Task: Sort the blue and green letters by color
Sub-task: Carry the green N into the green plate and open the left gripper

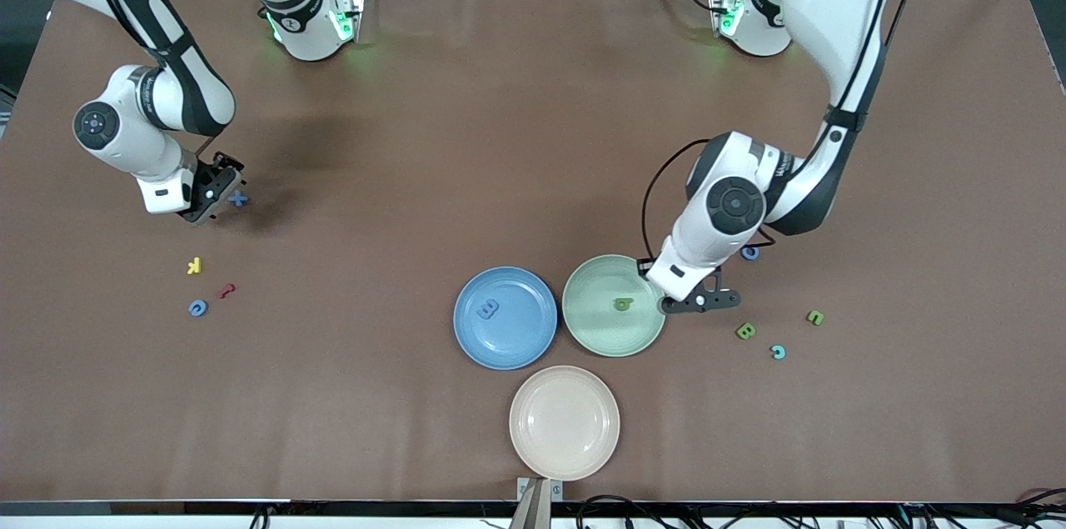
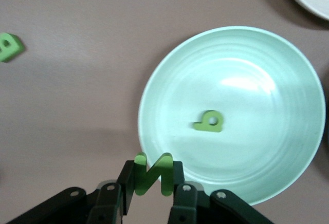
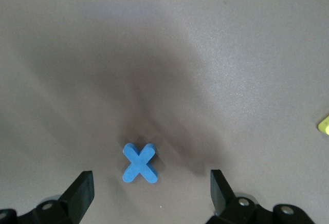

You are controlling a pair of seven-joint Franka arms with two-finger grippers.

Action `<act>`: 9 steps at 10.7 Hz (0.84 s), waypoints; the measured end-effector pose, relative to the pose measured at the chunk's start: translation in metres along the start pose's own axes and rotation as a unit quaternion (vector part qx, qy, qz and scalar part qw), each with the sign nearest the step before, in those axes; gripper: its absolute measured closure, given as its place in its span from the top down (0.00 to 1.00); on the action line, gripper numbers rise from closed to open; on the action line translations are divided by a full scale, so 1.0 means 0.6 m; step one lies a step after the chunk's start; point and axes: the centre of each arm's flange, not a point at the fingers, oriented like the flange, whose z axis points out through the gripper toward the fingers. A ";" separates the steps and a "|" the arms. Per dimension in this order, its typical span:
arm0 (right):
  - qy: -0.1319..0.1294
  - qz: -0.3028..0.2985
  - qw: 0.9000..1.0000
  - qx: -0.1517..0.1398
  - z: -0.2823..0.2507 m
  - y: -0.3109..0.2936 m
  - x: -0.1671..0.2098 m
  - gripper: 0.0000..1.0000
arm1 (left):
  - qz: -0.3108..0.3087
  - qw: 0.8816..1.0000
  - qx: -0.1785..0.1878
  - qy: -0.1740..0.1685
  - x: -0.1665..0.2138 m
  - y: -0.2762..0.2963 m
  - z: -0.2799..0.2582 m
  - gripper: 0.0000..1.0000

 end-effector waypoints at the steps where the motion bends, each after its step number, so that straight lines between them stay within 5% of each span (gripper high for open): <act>1: 0.001 0.002 1.000 -0.001 0.002 -0.001 -0.003 1.00 | -0.015 1.000 -0.002 0.000 0.000 0.019 0.011 0.33; 4: 0.005 0.001 1.000 -0.005 0.011 -0.012 -0.006 1.00 | -0.069 0.998 -0.010 -0.001 0.010 0.045 0.029 0.36; 9: 0.012 0.004 1.000 -0.014 0.024 -0.013 -0.005 1.00 | -0.086 0.996 -0.012 0.005 0.021 0.042 0.019 1.00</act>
